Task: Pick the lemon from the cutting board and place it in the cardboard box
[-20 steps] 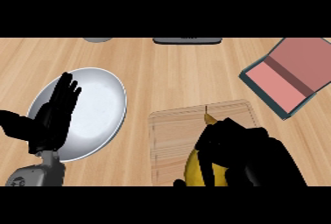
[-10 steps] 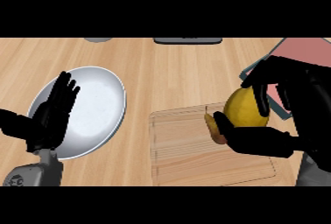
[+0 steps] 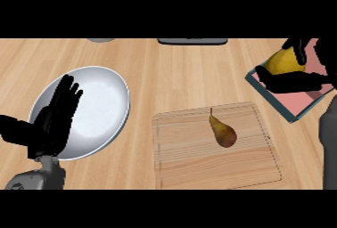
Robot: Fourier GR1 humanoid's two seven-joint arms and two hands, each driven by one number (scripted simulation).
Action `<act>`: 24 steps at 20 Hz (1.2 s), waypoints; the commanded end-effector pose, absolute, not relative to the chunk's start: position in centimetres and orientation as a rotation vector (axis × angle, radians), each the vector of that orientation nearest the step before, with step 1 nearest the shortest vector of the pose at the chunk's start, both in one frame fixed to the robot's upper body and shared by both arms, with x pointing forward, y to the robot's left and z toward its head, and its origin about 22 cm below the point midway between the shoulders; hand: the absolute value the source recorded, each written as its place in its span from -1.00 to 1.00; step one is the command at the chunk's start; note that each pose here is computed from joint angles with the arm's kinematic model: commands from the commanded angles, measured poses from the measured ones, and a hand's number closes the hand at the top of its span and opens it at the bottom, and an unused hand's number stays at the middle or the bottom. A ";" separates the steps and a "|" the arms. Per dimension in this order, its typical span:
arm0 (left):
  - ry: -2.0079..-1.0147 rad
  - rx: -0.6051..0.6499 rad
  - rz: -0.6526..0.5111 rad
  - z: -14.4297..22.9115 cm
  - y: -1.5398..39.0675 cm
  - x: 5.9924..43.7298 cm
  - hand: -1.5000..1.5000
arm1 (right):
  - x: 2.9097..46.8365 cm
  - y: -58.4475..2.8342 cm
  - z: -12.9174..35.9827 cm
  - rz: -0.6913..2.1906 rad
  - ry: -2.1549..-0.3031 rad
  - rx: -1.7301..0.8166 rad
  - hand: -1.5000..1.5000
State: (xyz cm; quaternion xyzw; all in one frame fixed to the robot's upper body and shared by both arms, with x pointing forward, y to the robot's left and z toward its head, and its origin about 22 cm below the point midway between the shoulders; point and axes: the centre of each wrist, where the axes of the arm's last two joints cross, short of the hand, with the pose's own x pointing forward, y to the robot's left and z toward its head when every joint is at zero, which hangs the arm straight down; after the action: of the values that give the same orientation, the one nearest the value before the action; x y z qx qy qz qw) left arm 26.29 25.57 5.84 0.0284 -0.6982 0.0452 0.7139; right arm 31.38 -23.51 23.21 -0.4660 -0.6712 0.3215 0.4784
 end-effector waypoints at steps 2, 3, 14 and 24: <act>-1.551 0.067 0.110 7.9 27.5 26.9 0.00 | 35.4 -26.2 20.5 0.834 -1.575 -1.217 1.00; -1.548 0.067 0.107 6.3 26.5 25.6 0.00 | 36.1 -27.4 20.8 0.818 -1.583 -1.204 1.00; -1.564 0.029 0.107 6.1 24.5 26.8 0.00 | 40.3 -31.6 13.9 1.163 -1.039 -1.108 -1.00; -1.556 0.046 0.097 6.5 25.4 27.1 0.00 | 41.1 -33.9 15.9 0.754 -1.723 -1.098 -1.00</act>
State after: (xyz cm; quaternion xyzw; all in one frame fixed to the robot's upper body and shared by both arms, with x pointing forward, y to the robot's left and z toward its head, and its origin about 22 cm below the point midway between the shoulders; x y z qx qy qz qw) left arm 26.53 25.76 5.66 0.0212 -0.7000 0.0423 0.7125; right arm 40.86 -33.17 14.54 -0.4570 -0.6249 0.3763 0.5090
